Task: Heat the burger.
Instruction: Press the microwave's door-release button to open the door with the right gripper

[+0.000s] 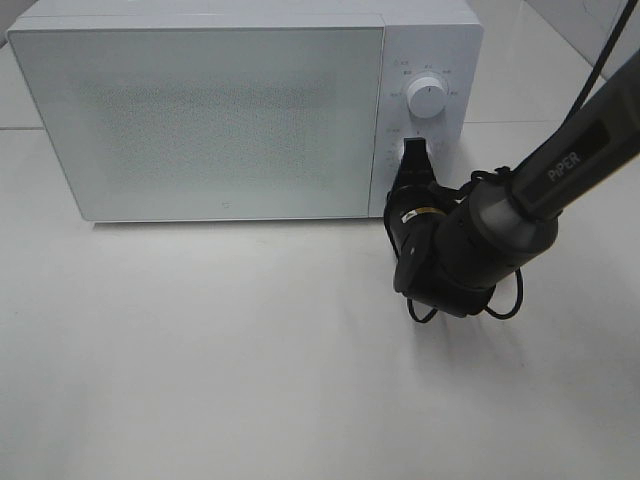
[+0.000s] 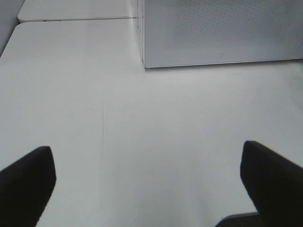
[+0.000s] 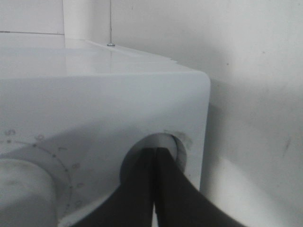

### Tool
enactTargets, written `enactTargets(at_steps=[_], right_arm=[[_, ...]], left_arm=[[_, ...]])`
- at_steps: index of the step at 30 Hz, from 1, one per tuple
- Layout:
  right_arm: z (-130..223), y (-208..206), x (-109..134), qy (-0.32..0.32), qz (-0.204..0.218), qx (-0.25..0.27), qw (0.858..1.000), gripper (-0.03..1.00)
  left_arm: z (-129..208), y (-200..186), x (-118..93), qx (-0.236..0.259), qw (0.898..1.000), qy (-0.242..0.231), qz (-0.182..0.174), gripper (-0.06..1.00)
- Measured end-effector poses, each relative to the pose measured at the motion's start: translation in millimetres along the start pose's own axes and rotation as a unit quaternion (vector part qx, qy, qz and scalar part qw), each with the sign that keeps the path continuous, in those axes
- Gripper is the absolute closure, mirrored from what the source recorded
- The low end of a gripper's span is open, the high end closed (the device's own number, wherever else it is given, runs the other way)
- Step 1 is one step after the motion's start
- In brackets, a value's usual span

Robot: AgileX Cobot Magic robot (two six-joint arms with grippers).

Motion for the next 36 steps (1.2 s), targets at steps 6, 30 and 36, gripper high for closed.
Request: enactTargets(at_steps=[6,30,36], right_arm=[[0.4,6.5,-0.3,0.009,0.009,-0.011,1.000,0.95],[-2.8,-0.4,6.7,-0.002,0.040,0.011,0.999,0.95],[-7.3,-13.7,12.6,-0.011,0.051,0.027,0.998,0.95]], left_arm=[[0.0,0.0,0.0,0.000,1.000,0.000,0.000,-0.03],[0.0,0.0,0.0,0.000,1.000,0.000,0.000,-0.03],[0.0,0.0,0.0,0.000,1.000,0.000,0.000,-0.03]])
Point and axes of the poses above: a point on each arm's last joint axis where the gripper is mounted, y pointing out along that axis toward the gripper, x along the wrist's bending axis when the last joint is at zero, z = x × y, the point moved 5 cm from there along y, pointing out along that axis toward the gripper, and after that the axes turned 4 degrees about y, right-handed, at the moved point
